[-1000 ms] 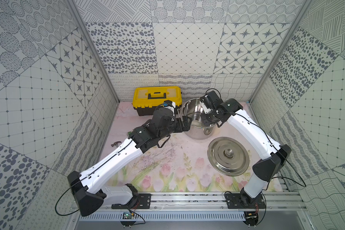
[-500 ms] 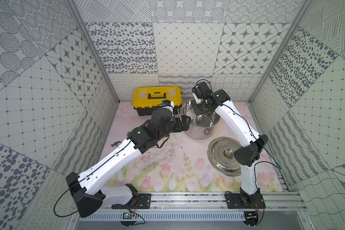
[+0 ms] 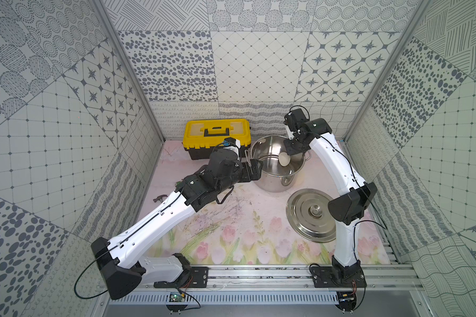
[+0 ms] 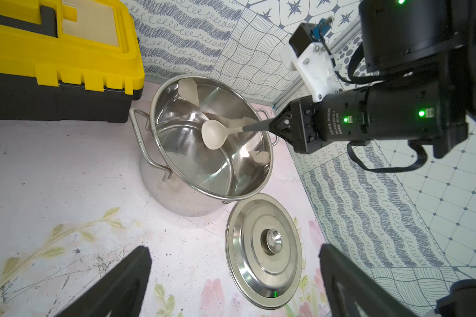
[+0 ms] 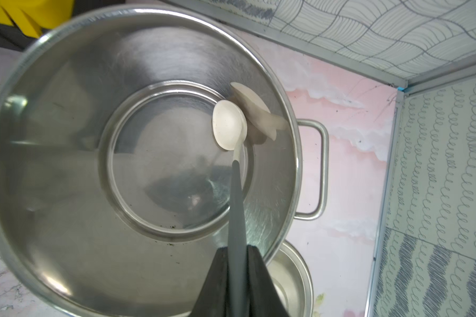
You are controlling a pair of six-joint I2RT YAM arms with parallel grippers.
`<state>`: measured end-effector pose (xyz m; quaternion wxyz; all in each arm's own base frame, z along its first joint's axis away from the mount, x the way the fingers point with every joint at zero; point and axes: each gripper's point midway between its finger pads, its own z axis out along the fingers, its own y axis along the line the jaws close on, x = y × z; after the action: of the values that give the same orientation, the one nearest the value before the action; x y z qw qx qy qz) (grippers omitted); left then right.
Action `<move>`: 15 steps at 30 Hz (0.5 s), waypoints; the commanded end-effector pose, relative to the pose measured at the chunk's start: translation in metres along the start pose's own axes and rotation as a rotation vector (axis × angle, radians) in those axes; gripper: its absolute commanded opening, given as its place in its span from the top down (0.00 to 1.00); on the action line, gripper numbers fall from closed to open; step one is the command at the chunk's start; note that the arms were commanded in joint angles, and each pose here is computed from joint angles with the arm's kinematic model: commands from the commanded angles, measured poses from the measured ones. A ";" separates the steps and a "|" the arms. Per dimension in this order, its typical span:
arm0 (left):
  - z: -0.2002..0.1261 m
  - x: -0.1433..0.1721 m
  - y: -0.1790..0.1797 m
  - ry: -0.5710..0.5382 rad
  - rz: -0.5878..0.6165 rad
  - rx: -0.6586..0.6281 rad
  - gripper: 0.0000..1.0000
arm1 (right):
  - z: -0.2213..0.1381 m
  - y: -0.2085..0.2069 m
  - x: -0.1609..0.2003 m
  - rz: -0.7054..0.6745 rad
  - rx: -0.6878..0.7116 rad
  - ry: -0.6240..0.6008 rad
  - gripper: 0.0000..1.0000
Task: Stir the soup with a spoon
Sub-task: Stir the soup in the pan with a stick.
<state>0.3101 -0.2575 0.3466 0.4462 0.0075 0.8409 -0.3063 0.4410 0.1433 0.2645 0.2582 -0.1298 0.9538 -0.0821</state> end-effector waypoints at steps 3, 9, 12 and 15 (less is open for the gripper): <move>0.003 -0.007 -0.009 -0.018 0.023 0.029 0.01 | -0.028 -0.013 0.012 -0.010 0.014 -0.049 1.00; 0.006 -0.006 -0.010 -0.013 0.014 0.035 0.01 | -0.031 -0.006 0.047 -0.019 -0.033 -0.002 1.00; 0.008 -0.004 -0.010 -0.007 0.010 0.037 0.00 | -0.033 0.002 0.062 -0.020 -0.060 0.012 1.00; 0.008 -0.004 -0.010 -0.007 0.003 0.037 0.01 | -0.037 0.013 0.070 -0.020 -0.091 0.020 1.00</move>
<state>0.3137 -0.2628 0.3377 0.4377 0.0116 0.8466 -0.3026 0.3651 0.1255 0.2529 0.2213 -0.1533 0.9605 -0.0701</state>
